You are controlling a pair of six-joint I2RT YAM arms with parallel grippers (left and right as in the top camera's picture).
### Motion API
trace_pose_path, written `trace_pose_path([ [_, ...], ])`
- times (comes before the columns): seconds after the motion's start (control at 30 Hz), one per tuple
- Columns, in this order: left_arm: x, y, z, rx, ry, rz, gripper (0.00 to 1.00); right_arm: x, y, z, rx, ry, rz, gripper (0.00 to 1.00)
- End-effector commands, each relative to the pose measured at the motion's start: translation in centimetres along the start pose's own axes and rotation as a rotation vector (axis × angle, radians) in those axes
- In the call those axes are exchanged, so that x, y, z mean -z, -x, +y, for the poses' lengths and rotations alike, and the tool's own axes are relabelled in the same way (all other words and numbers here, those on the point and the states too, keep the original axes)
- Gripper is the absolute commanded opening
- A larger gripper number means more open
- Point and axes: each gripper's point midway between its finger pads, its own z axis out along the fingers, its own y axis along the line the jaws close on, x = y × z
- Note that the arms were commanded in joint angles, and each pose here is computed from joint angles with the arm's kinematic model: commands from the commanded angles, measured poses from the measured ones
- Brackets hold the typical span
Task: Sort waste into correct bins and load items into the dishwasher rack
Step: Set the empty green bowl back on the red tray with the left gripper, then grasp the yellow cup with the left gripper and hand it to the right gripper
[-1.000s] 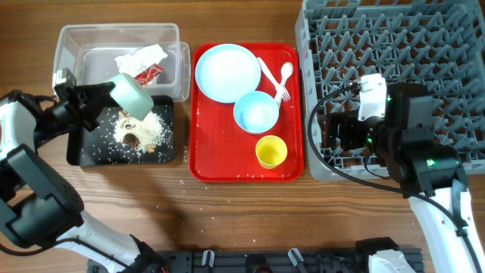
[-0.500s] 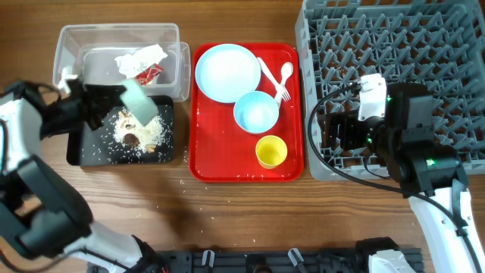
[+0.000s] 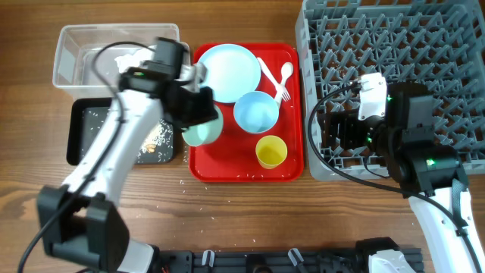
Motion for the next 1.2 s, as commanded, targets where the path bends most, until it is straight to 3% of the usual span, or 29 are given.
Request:
trace_pose_path([
  [0.0,-3.4,-0.6,1.0,-0.023,0.211,0.002,0.04,0.4,0.8,0.5,-0.001,0.018,-0.021,1.0],
  [0.23,-7.1,-2.6,-1.0,-0.109,0.219,0.073,0.04,0.4,0.7,0.4,-0.002,0.018,-0.016,1.0],
  [0.3,-7.3,-2.9,-1.5,-0.127,0.216,0.077,0.2,0.4,0.7,0.4,-0.002,0.018,-0.016,1.0],
  [0.37,-7.1,-3.0,-1.6,-0.126,0.219,0.083,0.42,0.4,0.7,0.4,-0.002,0.018,-0.016,1.0],
  [0.4,-6.7,-2.8,-1.6,-0.122,0.219,0.08,0.46,0.4,0.7,0.5,-0.002,0.018,-0.016,1.0],
  [0.6,-2.8,-0.1,-6.5,-0.333,0.076,0.014,0.5,0.4,0.7,0.4,-0.001,0.018,-0.016,1.0],
  [0.77,-4.9,-2.1,-8.4,-0.571,0.05,0.07,0.53,0.4,0.7,0.4,-0.001,0.018,-0.016,1.0],
  [1.17,-10.5,-5.1,-5.5,-0.597,0.158,0.246,0.43,0.4,0.7,0.4,0.0,0.018,-0.016,1.0],
])
